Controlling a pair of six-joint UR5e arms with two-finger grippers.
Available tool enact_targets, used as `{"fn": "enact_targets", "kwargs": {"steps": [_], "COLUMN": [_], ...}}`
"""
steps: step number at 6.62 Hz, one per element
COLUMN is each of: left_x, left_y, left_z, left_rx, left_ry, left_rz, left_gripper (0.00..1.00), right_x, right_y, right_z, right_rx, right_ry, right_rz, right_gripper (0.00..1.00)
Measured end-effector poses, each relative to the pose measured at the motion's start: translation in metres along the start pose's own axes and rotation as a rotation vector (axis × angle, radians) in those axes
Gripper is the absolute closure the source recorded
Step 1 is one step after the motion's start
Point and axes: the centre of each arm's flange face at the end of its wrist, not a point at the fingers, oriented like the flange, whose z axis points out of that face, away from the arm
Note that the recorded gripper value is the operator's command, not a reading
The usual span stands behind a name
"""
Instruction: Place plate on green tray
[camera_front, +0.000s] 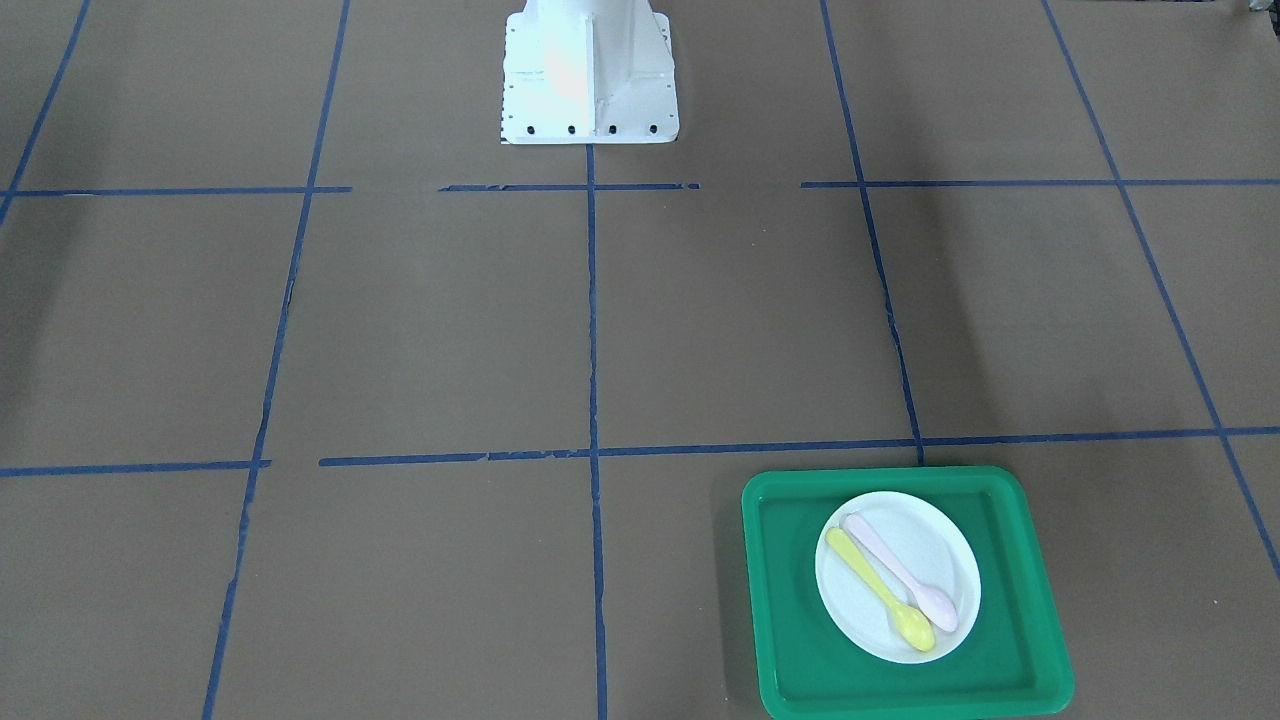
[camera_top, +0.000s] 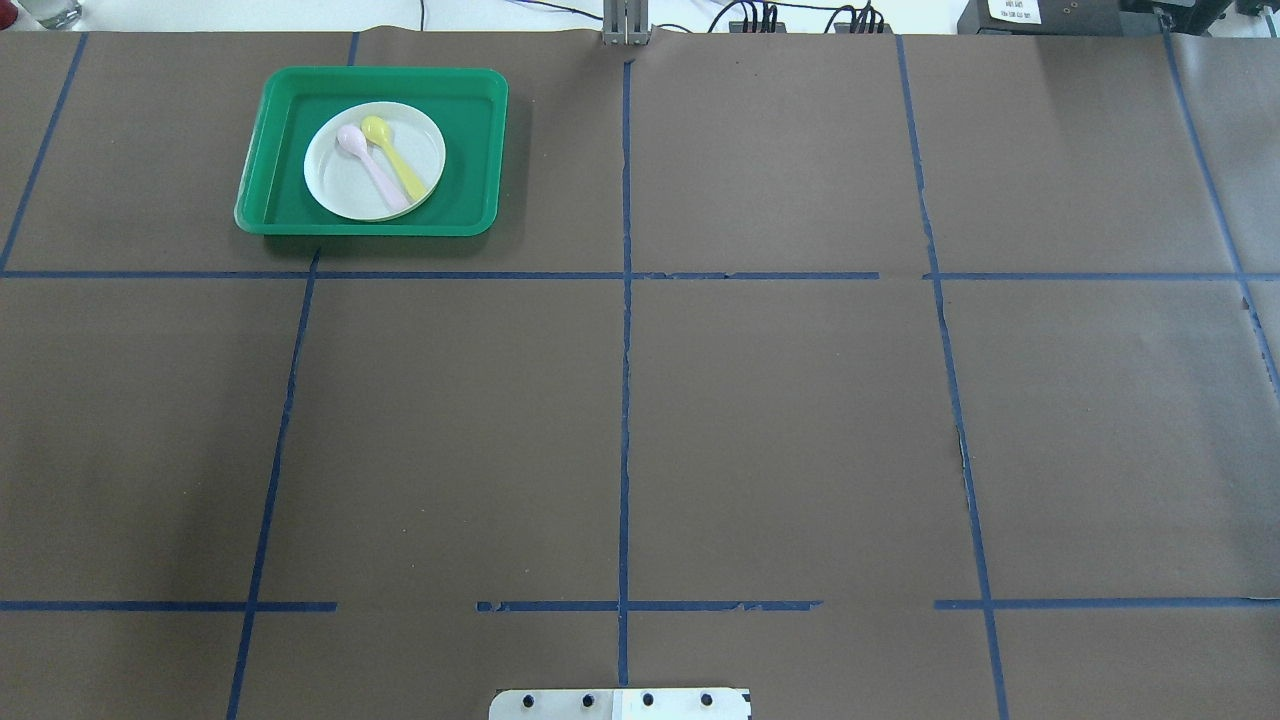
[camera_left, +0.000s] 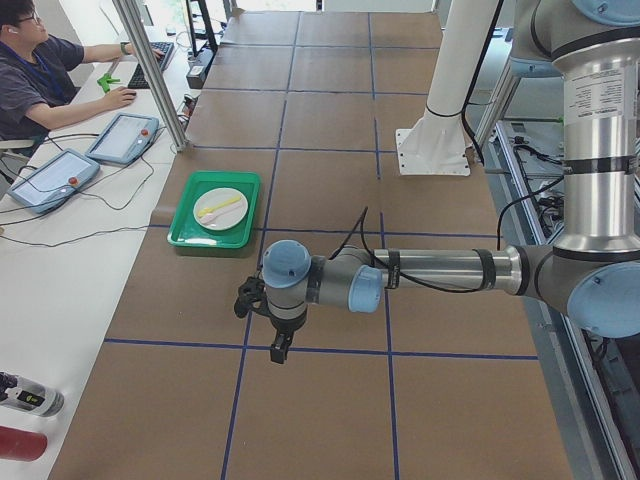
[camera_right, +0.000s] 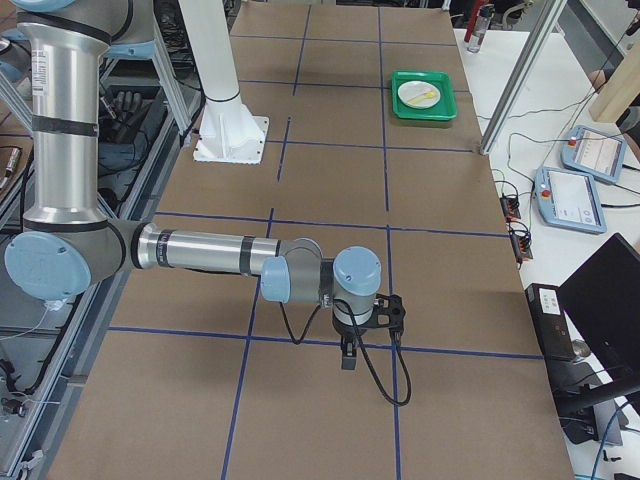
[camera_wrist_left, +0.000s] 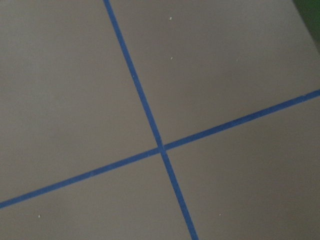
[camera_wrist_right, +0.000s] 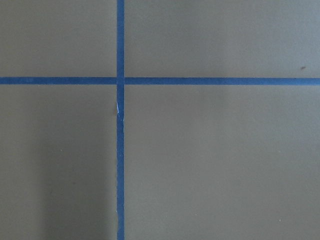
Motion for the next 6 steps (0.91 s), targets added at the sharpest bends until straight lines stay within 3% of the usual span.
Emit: {"fn": "enact_targets", "kwargs": {"steps": [2, 6], "left_x": [-0.004, -0.002], "left_y": [-0.002, -0.010], "left_z": [-0.011, -0.031], "left_rx": [-0.039, -0.049], "left_ry": [0.004, 0.002], "left_rz": [-0.072, -0.113], "left_gripper": [0.00, 0.00], "right_x": [0.000, 0.000], "right_y": [0.000, 0.000], "right_z": [0.000, -0.001], "right_rx": [0.001, 0.001], "right_ry": [0.000, 0.001], "right_rz": [0.000, -0.001], "right_gripper": [0.00, 0.00]}}
